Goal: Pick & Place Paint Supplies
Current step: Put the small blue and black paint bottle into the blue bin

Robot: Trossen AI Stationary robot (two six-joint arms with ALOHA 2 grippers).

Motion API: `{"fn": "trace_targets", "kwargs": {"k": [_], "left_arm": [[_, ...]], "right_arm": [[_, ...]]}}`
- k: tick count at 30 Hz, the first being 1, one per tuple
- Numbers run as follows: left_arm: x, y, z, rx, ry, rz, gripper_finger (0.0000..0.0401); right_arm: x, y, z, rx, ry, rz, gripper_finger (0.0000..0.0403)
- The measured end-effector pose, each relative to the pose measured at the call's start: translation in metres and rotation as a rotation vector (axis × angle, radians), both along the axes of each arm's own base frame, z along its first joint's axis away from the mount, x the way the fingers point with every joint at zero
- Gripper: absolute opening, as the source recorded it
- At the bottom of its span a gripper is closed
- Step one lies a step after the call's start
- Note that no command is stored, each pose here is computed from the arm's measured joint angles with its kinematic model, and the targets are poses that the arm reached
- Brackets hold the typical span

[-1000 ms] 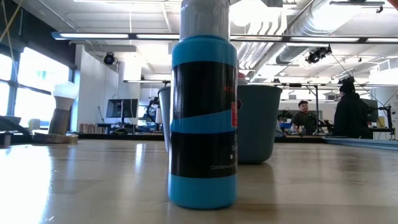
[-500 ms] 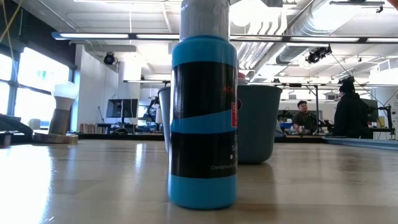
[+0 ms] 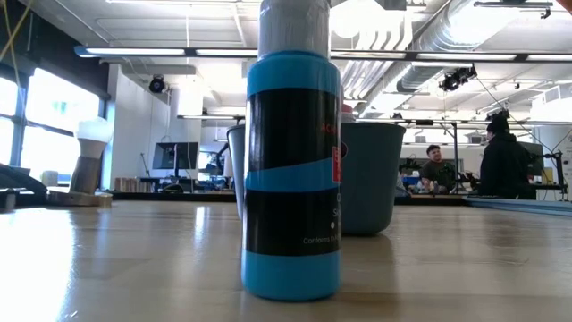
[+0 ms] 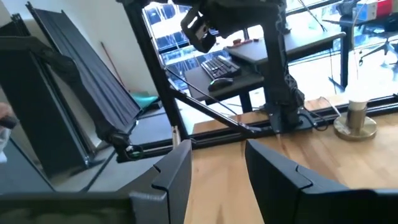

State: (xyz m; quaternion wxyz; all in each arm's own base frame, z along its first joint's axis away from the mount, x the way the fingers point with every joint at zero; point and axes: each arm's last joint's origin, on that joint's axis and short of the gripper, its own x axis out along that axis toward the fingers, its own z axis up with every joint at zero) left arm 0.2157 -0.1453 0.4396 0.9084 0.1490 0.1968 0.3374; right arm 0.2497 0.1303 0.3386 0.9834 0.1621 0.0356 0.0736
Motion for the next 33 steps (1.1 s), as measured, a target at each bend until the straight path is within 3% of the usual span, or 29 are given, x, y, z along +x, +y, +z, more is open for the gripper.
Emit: {"fn": "trace_targets", "kwargs": {"k": [6,11,19,23,28,33], "left_arm": [[0.003,0.005,0.001,0.012,-0.026,0.036,0.0242],[0.017,0.025,-0.002,-0.057,0.011,0.105,0.0242],[0.069,0.059,-0.030,-0.038,0.080,0.186,0.0242],[0.089,0.078,-0.034,-0.020,0.124,0.155,0.0242],[0.105,0.107,-0.034,-0.050,0.189,0.029,0.0242],[0.107,0.134,-0.027,-0.115,0.112,-0.118,0.0242]], "right_arm": [[0.002,-0.004,0.000,-0.012,-0.001,-0.017,0.0144],[0.002,-0.004,0.000,-0.035,-0.004,-0.019,0.0144],[0.002,-0.004,0.000,-0.039,-0.004,-0.018,0.0144],[0.002,-0.004,0.000,-0.035,-0.003,-0.018,0.0144],[0.002,-0.004,0.000,-0.001,0.002,-0.019,0.0144],[0.002,-0.004,0.000,0.047,0.010,-0.025,0.0144]]}}
